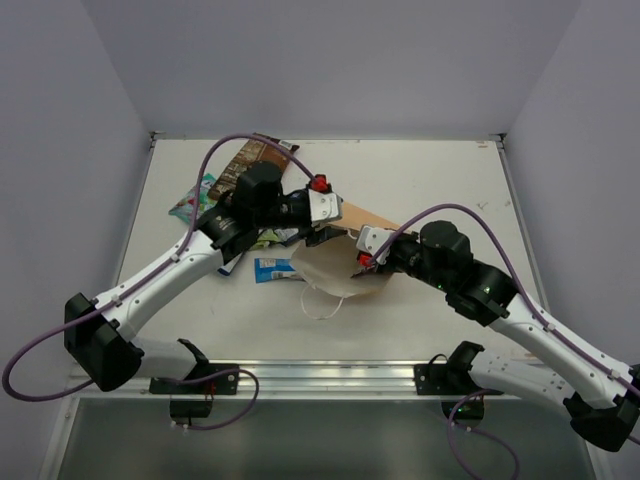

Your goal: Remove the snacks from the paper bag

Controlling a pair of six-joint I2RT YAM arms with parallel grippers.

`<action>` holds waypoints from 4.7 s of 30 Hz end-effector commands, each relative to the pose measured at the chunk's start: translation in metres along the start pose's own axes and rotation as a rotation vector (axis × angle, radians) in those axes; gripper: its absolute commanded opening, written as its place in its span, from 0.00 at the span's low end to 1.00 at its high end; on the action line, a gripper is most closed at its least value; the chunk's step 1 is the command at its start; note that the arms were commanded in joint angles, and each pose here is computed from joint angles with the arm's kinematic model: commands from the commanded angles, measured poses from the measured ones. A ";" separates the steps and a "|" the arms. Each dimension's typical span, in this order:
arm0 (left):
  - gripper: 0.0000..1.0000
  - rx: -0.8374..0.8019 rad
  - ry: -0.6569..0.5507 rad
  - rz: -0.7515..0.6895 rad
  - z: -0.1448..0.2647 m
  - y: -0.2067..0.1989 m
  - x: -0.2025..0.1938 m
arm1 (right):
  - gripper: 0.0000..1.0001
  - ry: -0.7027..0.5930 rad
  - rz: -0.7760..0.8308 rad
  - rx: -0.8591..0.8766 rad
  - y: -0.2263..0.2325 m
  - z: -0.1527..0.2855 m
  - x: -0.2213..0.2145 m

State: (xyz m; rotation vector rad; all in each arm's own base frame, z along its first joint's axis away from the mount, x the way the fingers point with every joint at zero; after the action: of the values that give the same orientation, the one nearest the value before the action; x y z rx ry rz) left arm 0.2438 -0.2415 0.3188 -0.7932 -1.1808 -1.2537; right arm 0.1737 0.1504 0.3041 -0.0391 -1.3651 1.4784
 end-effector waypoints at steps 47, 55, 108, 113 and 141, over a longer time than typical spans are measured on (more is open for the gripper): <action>0.00 0.621 -0.080 0.254 -0.067 0.031 0.072 | 0.80 0.149 -0.791 -0.497 0.015 0.110 -0.026; 0.00 0.576 -0.054 0.274 -0.078 -0.006 0.065 | 0.63 0.167 -0.908 -0.347 0.025 0.081 -0.015; 0.00 0.344 -0.014 0.569 -0.082 -0.098 0.065 | 0.04 0.393 -1.385 -0.773 0.073 -0.021 -0.107; 0.00 0.374 0.012 0.566 -0.085 -0.096 0.060 | 0.00 0.259 -1.291 -0.703 0.051 0.004 -0.083; 0.00 0.530 0.167 0.699 -0.069 -0.058 0.033 | 0.00 -0.063 -0.974 -0.677 -0.155 0.147 0.090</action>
State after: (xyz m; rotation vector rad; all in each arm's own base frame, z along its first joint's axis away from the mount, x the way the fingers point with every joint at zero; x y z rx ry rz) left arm 0.2071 -0.3409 0.3178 -0.5813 -0.9346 -0.4208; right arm 0.1021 0.0652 0.5216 0.3836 -1.5639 0.2645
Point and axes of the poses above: each gripper's point midway between its finger pads, its own z axis back along the fingers, its own y axis along the line the jaws close on, x = y × z, the point moved 9 cm from there along z, back along the fingers, and after that the axes turned 12 degrees about z, right-handed, at the moved point
